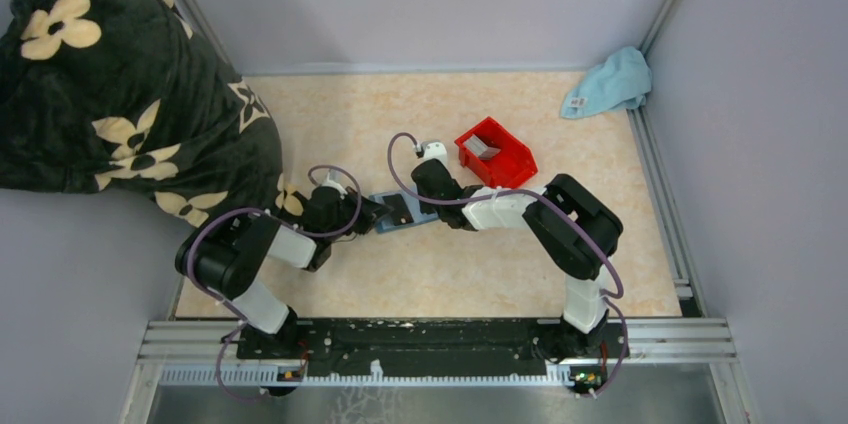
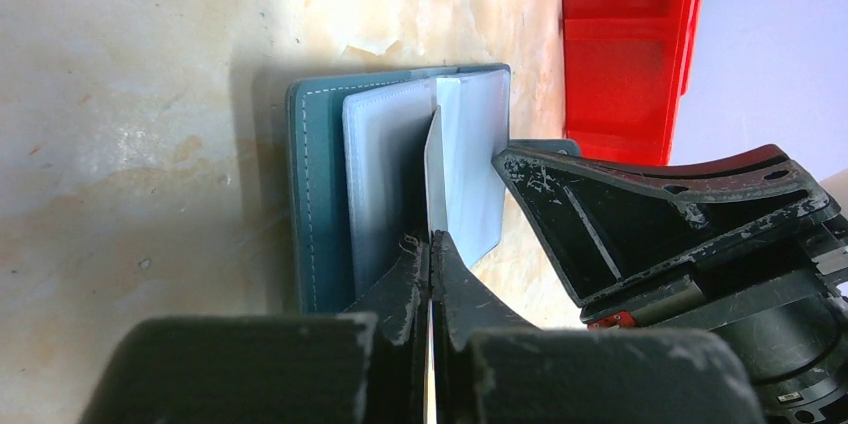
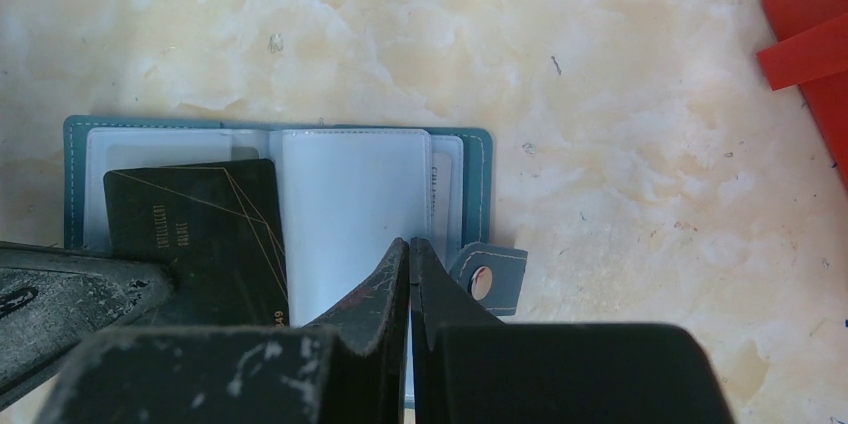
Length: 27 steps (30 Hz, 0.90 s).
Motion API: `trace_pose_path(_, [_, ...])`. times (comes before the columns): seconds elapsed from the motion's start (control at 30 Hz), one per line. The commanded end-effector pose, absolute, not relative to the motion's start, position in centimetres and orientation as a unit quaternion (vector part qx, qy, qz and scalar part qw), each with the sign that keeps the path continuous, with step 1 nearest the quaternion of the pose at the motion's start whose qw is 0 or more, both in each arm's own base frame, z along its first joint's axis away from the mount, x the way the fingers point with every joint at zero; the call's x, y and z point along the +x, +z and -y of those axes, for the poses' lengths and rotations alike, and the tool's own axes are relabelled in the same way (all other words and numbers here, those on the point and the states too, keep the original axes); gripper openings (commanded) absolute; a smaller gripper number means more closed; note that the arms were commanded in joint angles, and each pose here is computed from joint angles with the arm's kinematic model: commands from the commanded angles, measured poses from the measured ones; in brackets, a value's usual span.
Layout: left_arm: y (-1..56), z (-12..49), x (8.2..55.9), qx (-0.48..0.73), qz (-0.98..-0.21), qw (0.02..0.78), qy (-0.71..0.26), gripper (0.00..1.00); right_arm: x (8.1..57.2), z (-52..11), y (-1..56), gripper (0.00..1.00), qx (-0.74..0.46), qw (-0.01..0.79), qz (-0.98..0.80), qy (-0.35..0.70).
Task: Put the credit cards into the card holder
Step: Insert the credit card into the card holder.
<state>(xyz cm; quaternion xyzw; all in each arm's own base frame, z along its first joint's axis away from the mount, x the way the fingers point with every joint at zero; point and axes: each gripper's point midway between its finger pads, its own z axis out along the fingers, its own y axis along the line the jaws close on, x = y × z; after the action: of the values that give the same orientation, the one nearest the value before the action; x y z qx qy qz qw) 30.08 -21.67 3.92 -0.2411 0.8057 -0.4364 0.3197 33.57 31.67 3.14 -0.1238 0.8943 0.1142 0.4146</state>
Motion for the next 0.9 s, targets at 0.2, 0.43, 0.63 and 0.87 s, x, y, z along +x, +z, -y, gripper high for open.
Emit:
trace_pose_path(0.2, [4.2, 21.5, 30.1, -0.249, -0.787, 0.333, -0.456, 0.00, 31.7, -28.1, -0.9, 0.00, -0.140, 0.356, -0.922, 0.054])
trace_pose_path(0.43, [4.5, 22.2, 30.0, -0.227, -0.783, 0.334, -0.473, 0.00, 31.8, -28.1, -0.9, 0.00, -0.139, 0.357, -0.922, 0.055])
trace_pose_path(0.63, [4.6, 22.5, 29.9, -0.223, -0.777, 0.332, -0.487, 0.00, 31.8, -27.9, -1.0, 0.00, -0.139, 0.356, -0.923, 0.053])
trace_pose_path(0.87, [5.0, 23.0, 29.8, -0.212, -0.770, 0.332, -0.502, 0.00, 31.8, -27.9, -0.9, 0.00, -0.139, 0.356, -0.922, 0.053])
